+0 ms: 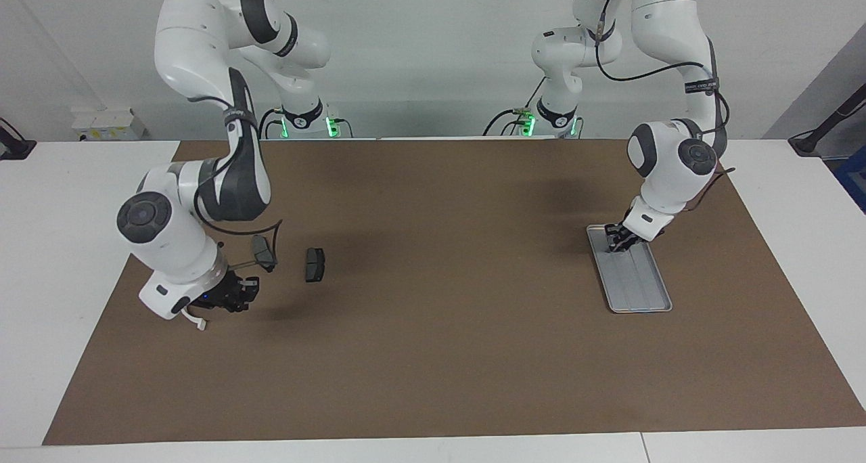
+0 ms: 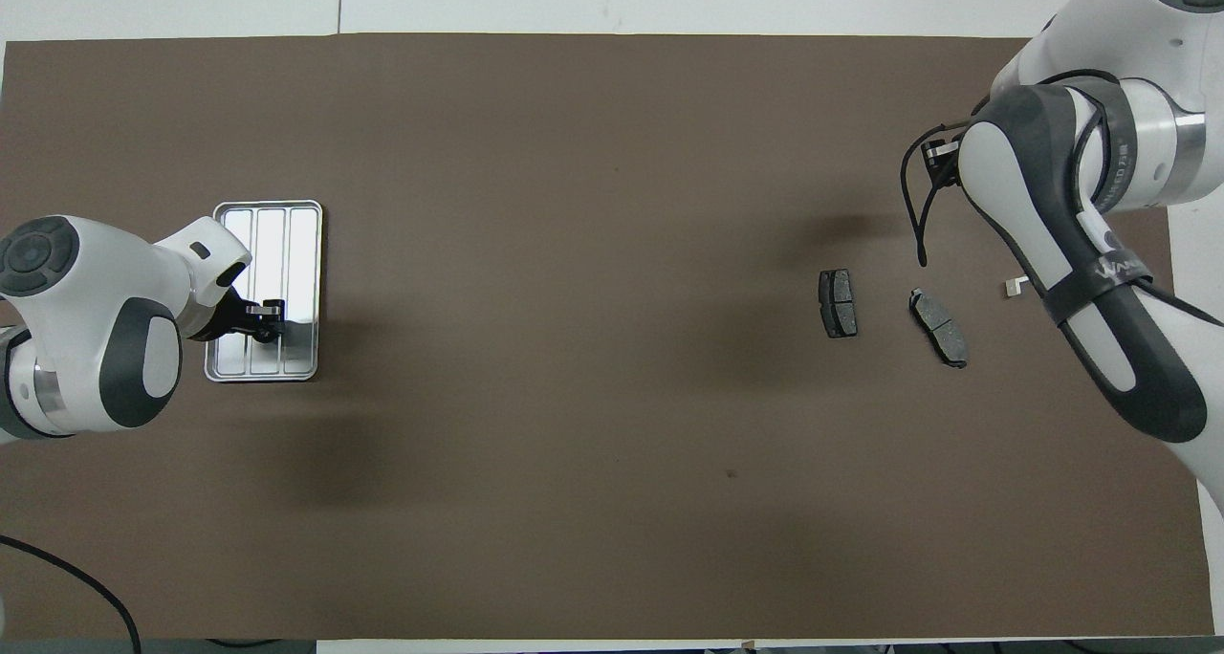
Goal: Pick bearing gear from pile to tray
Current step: 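Carry the second black part to the table center with the right gripper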
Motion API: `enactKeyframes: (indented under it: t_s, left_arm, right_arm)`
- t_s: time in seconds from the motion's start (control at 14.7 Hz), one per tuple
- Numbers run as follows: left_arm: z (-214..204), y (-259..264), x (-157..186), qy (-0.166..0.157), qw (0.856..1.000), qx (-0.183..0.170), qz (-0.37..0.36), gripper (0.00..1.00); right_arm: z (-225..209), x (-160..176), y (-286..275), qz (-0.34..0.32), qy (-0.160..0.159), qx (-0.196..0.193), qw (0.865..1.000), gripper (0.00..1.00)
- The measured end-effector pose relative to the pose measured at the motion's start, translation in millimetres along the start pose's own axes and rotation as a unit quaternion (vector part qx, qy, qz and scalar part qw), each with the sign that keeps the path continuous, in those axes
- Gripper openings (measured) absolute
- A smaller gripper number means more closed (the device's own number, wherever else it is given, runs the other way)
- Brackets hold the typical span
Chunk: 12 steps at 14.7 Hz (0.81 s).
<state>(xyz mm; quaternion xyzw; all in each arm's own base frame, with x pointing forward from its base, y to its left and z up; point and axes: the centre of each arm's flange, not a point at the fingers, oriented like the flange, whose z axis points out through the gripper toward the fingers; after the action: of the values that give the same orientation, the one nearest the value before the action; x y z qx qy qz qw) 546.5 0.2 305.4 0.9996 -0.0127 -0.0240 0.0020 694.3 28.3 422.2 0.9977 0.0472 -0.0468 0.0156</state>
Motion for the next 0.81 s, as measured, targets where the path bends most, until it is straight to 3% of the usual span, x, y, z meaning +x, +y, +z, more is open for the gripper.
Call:
enactKeyframes:
  t_s: [0.34, 0.54, 0.81]
  left_arm:
    - [2, -9, -1, 0.001, 1.0, 0.0, 0.003, 0.34]
    - [4, -9, -3, 0.0, 1.0, 0.0, 0.003, 0.34]
    - [5, -9, -3, 0.0, 1.0, 0.0, 0.002, 0.34]
  right_arm:
    - [-75, -50, -179, 0.16, -0.013, 0.028, 0.987, 0.24]
    - [-78, -75, -277, 0.253, -0.007, 0.033, 0.967, 0.24]
    - [-61, -102, -372, 0.319, 0.003, 0.048, 0.947, 0.24]
